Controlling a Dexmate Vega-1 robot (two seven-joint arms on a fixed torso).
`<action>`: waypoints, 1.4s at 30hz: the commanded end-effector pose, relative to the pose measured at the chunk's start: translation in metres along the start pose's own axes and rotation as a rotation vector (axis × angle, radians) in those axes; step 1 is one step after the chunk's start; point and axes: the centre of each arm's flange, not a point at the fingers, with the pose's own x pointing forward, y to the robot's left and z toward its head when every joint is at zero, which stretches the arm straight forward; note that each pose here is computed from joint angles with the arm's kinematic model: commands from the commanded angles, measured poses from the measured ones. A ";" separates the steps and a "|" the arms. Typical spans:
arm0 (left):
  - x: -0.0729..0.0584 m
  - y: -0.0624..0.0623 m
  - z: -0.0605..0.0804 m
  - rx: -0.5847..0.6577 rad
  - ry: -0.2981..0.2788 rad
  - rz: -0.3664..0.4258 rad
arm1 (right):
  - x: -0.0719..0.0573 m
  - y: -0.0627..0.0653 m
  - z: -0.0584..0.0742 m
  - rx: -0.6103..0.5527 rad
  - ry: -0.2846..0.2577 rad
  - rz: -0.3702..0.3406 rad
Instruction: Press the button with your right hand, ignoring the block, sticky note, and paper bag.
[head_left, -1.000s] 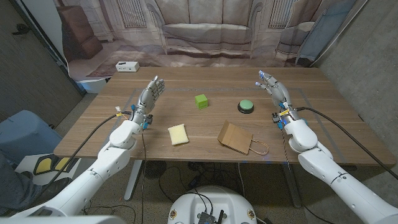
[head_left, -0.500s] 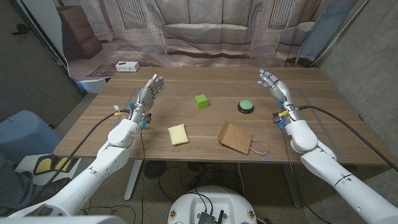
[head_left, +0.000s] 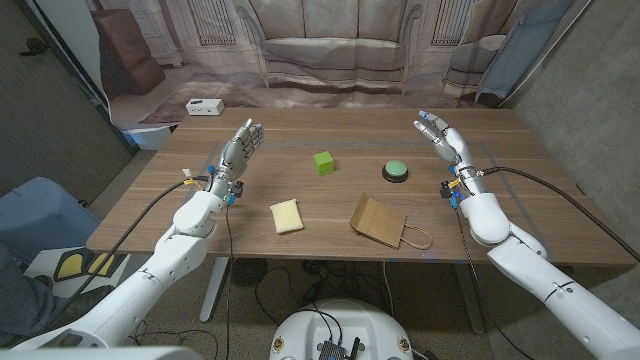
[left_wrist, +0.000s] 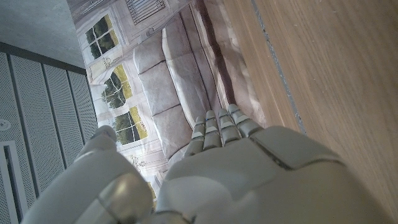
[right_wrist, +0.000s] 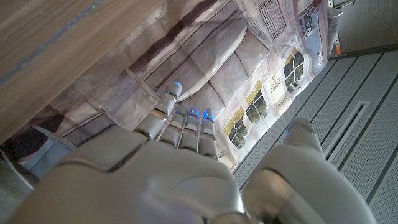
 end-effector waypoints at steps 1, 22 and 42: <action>0.001 -0.004 -0.001 -0.011 -0.007 0.009 | -0.001 -0.002 0.007 -0.136 -0.003 -0.001; -0.006 -0.007 -0.005 -0.016 0.007 0.013 | -0.003 -0.003 0.012 -0.260 0.019 0.011; -0.009 -0.005 -0.003 -0.015 0.010 0.011 | -0.001 0.005 0.018 -0.425 0.018 0.036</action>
